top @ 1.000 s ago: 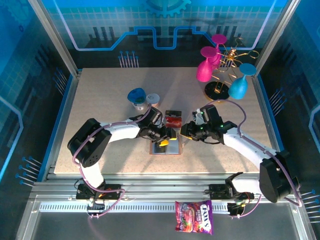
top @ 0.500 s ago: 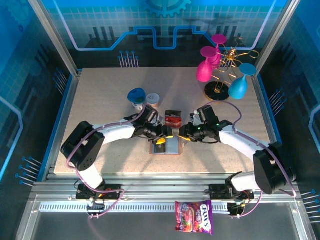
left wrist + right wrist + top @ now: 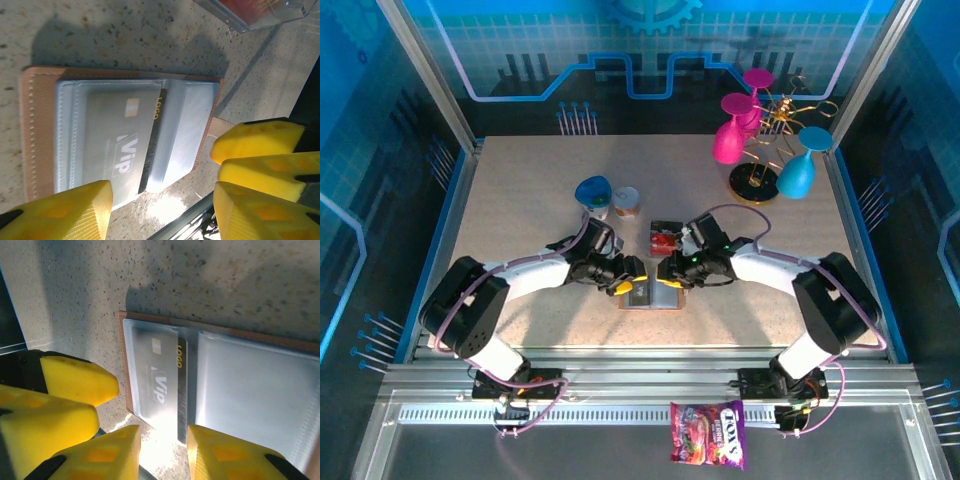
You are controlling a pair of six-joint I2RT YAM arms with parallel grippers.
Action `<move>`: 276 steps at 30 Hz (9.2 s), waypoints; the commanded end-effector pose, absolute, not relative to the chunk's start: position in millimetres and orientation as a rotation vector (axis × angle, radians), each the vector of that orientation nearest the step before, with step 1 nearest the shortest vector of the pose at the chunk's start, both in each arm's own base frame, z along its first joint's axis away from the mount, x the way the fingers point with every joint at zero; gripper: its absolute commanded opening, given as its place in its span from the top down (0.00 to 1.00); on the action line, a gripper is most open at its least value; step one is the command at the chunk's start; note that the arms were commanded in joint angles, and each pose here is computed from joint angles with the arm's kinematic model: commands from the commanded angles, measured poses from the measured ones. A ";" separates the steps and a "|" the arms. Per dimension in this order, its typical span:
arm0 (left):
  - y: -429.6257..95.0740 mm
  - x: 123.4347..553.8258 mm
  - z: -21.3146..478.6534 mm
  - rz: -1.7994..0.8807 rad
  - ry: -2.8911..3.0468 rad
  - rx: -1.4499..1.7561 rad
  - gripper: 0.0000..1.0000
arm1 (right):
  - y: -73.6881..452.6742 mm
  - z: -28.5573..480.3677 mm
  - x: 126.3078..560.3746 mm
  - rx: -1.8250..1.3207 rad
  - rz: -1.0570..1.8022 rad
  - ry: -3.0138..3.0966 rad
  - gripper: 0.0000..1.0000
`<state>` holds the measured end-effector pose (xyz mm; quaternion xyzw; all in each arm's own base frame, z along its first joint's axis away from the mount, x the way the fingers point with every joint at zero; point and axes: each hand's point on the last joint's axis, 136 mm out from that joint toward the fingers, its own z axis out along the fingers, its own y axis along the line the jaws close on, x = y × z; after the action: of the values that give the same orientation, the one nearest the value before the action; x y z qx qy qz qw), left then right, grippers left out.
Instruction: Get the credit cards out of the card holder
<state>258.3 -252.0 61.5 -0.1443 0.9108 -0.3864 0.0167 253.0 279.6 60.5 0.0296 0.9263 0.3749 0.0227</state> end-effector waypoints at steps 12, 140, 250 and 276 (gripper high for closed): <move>-244.4 251.7 50.5 -1.240 2.812 -0.464 0.71 | 308.1 51.9 253.4 0.038 1.180 2.911 0.70; -231.9 241.9 9.7 -1.093 2.994 -0.451 0.96 | 290.5 24.5 242.2 0.095 1.228 2.916 0.75; -235.8 259.9 61.5 -1.114 2.891 -0.391 0.88 | 260.8 70.5 246.5 0.023 1.067 2.882 0.91; -216.1 271.9 92.4 -1.091 2.742 -0.424 0.86 | 241.6 139.3 272.8 -0.351 0.792 2.789 0.94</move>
<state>275.5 -225.0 93.1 -0.1332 0.9147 -0.3737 0.0766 271.6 250.5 124.0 -0.0831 0.9487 0.2894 0.0970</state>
